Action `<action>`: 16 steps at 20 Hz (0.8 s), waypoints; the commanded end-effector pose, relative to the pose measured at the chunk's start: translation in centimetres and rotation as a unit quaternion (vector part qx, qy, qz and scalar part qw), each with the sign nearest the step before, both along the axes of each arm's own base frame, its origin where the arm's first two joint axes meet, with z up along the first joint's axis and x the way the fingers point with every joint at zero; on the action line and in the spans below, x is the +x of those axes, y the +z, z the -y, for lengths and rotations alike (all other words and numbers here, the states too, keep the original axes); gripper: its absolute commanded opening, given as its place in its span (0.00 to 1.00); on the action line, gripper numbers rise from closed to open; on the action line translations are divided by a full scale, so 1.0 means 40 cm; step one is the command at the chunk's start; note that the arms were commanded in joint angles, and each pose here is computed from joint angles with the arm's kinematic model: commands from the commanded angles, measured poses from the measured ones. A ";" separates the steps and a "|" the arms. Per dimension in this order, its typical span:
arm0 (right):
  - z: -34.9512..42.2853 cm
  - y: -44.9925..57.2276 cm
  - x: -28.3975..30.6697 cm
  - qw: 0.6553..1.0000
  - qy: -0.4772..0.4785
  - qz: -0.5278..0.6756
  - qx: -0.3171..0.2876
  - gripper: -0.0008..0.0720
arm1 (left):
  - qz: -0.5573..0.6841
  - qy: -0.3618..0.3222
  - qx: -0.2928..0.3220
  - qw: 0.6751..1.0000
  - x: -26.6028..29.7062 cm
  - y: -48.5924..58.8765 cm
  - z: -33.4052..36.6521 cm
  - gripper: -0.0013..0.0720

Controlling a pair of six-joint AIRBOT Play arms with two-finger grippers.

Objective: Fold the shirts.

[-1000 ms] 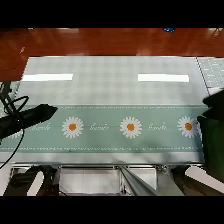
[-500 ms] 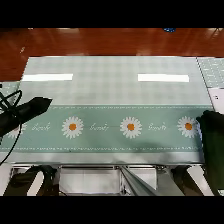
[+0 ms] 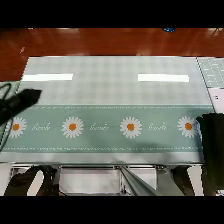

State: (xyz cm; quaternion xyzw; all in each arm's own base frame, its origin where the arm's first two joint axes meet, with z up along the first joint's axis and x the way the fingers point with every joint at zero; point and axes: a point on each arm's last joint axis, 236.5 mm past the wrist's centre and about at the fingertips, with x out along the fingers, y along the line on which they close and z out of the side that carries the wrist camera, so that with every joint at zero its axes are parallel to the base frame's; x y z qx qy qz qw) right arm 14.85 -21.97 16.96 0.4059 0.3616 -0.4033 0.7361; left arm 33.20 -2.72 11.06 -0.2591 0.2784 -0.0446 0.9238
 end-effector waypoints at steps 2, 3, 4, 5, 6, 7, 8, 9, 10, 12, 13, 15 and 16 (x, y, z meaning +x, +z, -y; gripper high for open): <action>-0.138 0.387 0.434 0.897 0.194 0.396 -0.034 0.04 | 0.050 -0.022 0.001 0.998 0.112 0.185 -0.012 0.06; -0.218 0.380 0.498 0.886 0.264 0.379 -0.037 0.04 | 0.042 -0.069 0.000 0.997 0.138 0.219 0.042 0.06; -0.306 0.329 0.559 0.882 0.331 0.334 -0.041 0.04 | 0.030 -0.114 0.001 0.993 0.158 0.237 0.102 0.06; -0.394 0.261 0.605 0.874 0.391 0.284 -0.046 0.04 | 0.011 -0.163 0.008 0.987 0.176 0.234 0.171 0.06; -0.491 0.172 0.642 0.859 0.458 0.222 -0.056 0.04 | -0.013 -0.204 0.024 0.979 0.187 0.207 0.232 0.06; -0.574 0.083 0.661 0.842 0.512 0.159 -0.066 0.04 | -0.048 -0.231 0.045 0.971 0.192 0.157 0.284 0.05; -0.647 -0.012 0.673 0.822 0.556 0.092 -0.079 0.04 | -0.086 -0.246 0.071 0.963 0.194 0.090 0.328 0.06; -0.699 -0.099 0.681 0.807 0.582 0.032 -0.093 0.04 | -0.113 -0.257 0.105 0.954 0.199 0.019 0.357 0.06; -0.729 -0.171 0.684 0.800 0.591 -0.019 -0.104 0.04 | -0.137 -0.270 0.145 0.942 0.201 -0.047 0.364 0.06; -0.757 -0.296 0.667 0.775 0.612 -0.109 -0.113 0.04 | -0.212 -0.242 0.167 0.932 0.198 -0.155 0.317 0.06; -0.747 -0.342 0.657 0.775 0.606 -0.143 -0.108 0.04 | -0.238 -0.217 0.150 0.935 0.196 -0.175 0.295 0.06; -0.729 -0.396 0.650 0.777 0.599 -0.170 -0.094 0.04 | -0.253 -0.194 0.136 0.938 0.199 -0.181 0.265 0.06; -0.723 -0.404 0.653 0.779 0.596 -0.170 -0.092 0.04 | -0.256 -0.192 0.135 0.938 0.198 -0.182 0.258 0.06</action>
